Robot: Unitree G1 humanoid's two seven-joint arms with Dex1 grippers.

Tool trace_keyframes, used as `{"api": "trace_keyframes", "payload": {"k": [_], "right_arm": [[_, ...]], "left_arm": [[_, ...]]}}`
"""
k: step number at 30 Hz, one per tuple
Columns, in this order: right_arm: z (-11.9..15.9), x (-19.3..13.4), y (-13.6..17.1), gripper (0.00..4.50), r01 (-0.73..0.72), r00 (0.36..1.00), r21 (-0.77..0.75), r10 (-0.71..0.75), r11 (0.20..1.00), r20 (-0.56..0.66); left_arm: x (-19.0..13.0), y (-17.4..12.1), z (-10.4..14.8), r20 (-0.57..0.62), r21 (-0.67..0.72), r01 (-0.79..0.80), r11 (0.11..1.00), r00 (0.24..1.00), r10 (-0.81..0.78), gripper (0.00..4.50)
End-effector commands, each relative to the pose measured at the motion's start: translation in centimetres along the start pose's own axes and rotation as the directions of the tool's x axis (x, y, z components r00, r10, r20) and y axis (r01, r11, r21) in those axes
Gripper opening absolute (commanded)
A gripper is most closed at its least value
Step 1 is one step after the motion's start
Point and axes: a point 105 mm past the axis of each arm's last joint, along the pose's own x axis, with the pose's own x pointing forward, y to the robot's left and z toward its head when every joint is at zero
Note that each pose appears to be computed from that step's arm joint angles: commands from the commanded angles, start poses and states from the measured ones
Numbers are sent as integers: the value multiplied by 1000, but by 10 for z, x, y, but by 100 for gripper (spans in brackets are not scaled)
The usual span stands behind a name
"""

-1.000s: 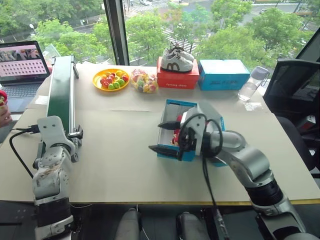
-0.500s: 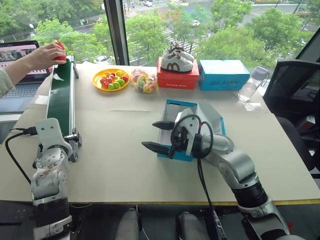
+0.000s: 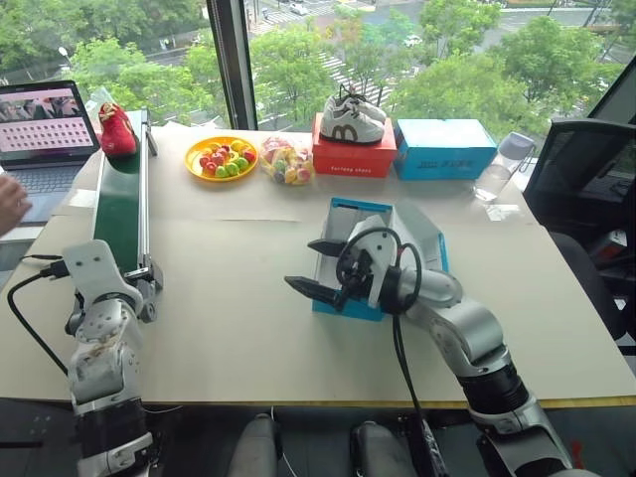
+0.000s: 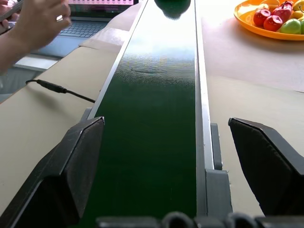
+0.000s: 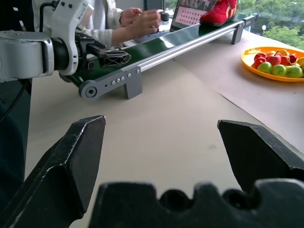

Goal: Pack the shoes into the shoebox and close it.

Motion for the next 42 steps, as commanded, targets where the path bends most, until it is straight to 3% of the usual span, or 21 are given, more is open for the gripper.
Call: {"api": "trace_keyframes", "payload": {"k": [1,26,35,42], "right_arm": [[8,-4,-7,447,47,998,-9,-46,999,38],[6,-12,-21,447,148,989,-31,-148,988,16],[7,-12,-21,447,149,989,-33,-149,988,18],[6,-12,-22,447,153,988,-34,-153,988,19]], "left_arm": [[-2,3,17,70,-4,-11,1000,997,11,450],[8,-5,12,53,-7,8,1000,999,-8,450],[11,1,33,77,0,11,1000,997,-11,450],[13,1,33,74,0,11,1000,997,-11,450]]}}
